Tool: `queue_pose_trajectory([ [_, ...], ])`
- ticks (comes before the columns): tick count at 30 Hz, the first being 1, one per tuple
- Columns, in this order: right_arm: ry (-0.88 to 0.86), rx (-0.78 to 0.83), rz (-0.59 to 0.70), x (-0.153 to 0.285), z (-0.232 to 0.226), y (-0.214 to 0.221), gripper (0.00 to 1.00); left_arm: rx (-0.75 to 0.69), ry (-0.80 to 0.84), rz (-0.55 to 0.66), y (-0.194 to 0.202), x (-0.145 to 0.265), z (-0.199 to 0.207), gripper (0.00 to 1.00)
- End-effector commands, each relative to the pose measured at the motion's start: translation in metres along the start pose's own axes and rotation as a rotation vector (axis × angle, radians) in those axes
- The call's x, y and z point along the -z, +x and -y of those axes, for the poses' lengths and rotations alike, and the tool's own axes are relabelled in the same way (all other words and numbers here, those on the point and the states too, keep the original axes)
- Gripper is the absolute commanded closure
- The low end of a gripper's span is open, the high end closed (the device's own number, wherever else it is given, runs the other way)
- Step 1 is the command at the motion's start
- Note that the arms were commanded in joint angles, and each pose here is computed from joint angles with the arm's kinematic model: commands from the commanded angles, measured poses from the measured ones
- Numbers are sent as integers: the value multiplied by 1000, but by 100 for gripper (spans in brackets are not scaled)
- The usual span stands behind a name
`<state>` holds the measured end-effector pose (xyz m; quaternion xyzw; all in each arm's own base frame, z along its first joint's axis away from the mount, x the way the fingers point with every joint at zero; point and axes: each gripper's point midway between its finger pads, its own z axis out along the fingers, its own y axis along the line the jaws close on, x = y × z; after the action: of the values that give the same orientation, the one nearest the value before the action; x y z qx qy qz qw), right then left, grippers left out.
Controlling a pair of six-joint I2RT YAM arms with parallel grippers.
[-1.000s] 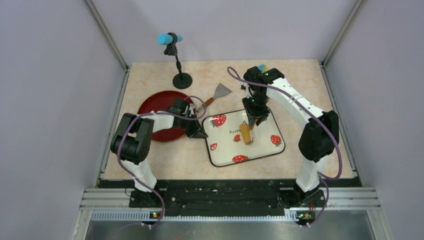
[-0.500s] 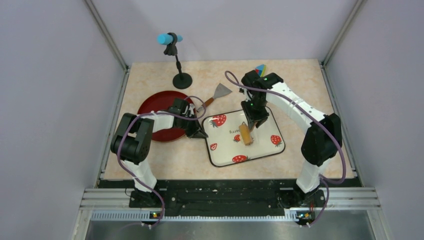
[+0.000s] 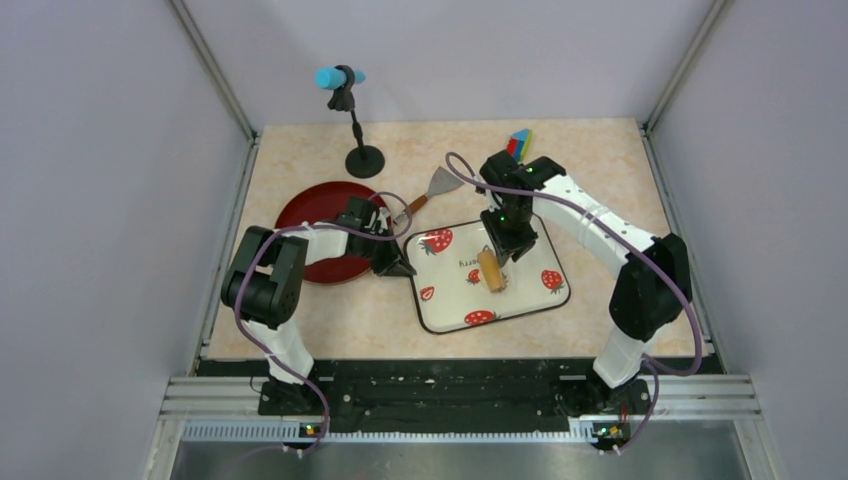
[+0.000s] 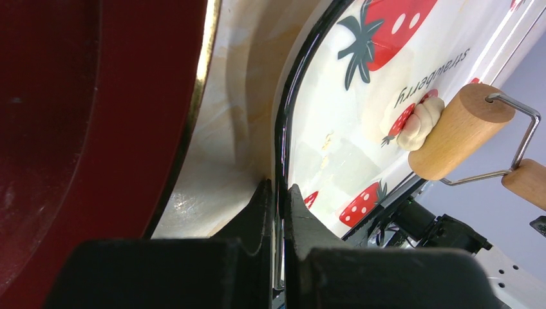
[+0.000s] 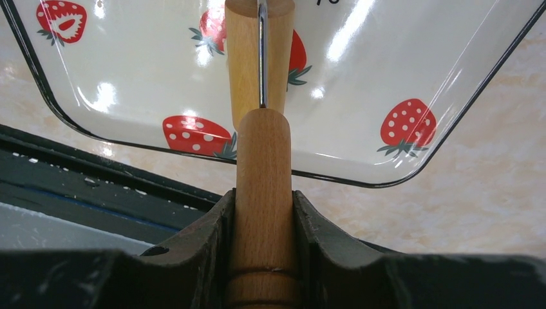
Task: Roll out the dumpling wrappers from the dough
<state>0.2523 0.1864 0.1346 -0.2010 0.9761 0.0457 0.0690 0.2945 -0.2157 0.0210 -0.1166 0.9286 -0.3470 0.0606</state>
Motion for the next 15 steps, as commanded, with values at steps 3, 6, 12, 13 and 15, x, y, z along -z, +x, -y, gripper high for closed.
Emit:
queue_pose_trajectory([
  [3,20,47,-142,-45,-2,23,100,40,-229,-23,19,-7,-63,100],
  [6,22,52,-160,-49,-1,26,100,42,-230,-21,18,-7,-64,100],
  [12,28,61,-190,-56,2,35,100,46,-235,-22,19,-7,-65,100],
  [13,27,64,-197,-58,2,37,100,46,-234,-22,19,-7,-65,100],
  [15,26,65,-206,-61,3,41,100,46,-234,-22,19,-7,-65,100],
])
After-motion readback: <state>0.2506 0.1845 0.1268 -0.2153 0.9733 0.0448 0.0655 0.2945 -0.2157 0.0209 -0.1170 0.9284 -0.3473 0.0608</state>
